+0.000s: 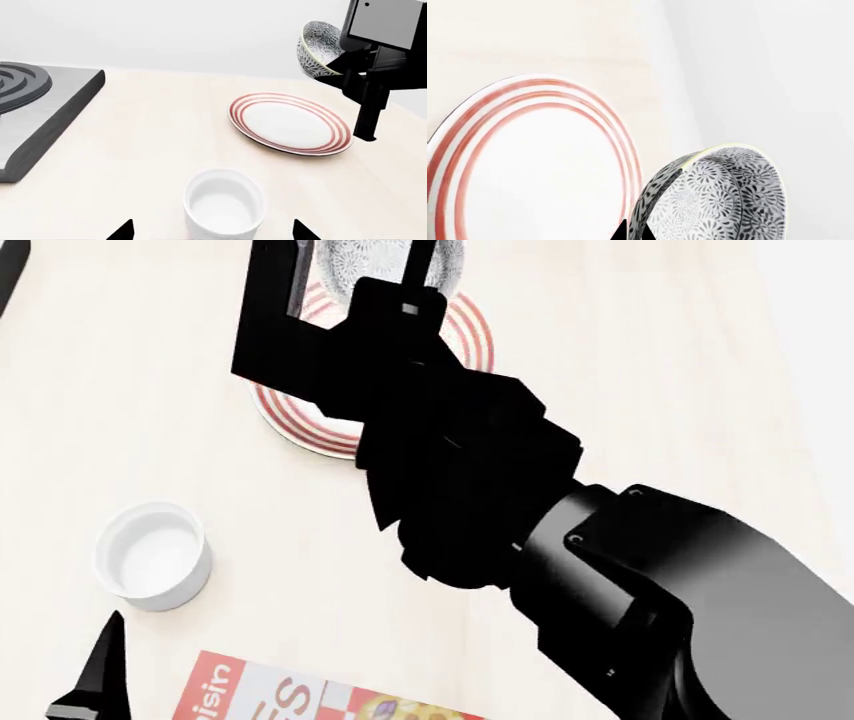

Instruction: Pick the akita bowl on the cookies box and place it on the plate.

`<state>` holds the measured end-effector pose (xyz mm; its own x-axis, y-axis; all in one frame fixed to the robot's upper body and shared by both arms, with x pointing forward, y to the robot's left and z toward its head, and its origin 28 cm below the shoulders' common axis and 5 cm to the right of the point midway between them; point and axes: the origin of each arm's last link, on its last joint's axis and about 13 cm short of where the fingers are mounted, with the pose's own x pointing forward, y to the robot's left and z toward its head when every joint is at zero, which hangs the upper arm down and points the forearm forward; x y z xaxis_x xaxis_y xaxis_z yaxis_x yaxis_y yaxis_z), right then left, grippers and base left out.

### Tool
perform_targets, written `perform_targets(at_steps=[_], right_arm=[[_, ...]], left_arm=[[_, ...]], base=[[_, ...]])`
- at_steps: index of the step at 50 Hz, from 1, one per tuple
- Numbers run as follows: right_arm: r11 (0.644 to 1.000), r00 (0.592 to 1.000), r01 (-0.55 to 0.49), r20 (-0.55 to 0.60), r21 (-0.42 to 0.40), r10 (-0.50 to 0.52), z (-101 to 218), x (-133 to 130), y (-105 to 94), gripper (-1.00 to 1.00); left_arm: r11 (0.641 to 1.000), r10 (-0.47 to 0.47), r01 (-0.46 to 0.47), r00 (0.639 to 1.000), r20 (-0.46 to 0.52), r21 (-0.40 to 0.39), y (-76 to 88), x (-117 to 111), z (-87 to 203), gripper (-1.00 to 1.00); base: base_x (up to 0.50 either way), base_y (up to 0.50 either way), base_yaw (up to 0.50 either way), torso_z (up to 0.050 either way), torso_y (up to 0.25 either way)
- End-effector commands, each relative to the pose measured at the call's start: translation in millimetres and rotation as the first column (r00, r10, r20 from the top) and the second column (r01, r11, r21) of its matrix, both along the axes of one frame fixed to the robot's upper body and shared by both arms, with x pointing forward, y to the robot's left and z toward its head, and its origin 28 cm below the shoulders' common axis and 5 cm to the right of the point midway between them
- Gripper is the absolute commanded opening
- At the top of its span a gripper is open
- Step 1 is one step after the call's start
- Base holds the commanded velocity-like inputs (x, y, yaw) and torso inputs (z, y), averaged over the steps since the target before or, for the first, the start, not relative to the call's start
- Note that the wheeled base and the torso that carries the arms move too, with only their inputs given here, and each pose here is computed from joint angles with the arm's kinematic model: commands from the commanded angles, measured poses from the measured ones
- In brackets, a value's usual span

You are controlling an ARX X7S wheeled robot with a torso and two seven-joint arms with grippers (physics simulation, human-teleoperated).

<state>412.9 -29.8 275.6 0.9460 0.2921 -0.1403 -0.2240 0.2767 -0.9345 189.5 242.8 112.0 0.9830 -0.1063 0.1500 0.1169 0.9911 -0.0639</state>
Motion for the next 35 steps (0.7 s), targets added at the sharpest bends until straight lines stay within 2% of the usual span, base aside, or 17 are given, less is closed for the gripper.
perform_targets(at_steps=[1, 10, 12, 35], right_arm=[[1.000, 1.000, 0.001, 0.031, -0.014, -0.001, -4, 6, 7.8, -1.00], [1.000, 0.999, -0.007, 0.032, -0.010, 0.007, -9, 6, 12.9, -1.00], [1.000, 0.999, -0.007, 0.031, -0.015, 0.007, -12, 6, 12.7, -1.00], [1.000, 1.000, -0.015, 0.009, -0.017, 0.015, -24, 5, 14.6, -1.00]], left_arm=[[0.999, -0.030, 0.030, 1.000, 0.006, -0.023, 0.7, -2, -2, 1.00], [0.998, -0.036, 0.036, 0.999, 0.009, -0.041, 1.8, -4, -1, 1.00], [0.997, -0.024, 0.024, 1.000, 0.000, -0.074, 1.6, -4, 0, 1.00], [0.996, -0.045, 0.045, 0.999, 0.007, -0.071, 1.6, -6, -2, 1.00]], base=[[0.00, 0.00, 0.00, 0.002, -0.123], [0.00, 0.00, 0.00, 0.012, -0.238], [0.00, 0.00, 0.00, 0.000, -0.014], [0.00, 0.00, 0.00, 0.000, 0.000]])
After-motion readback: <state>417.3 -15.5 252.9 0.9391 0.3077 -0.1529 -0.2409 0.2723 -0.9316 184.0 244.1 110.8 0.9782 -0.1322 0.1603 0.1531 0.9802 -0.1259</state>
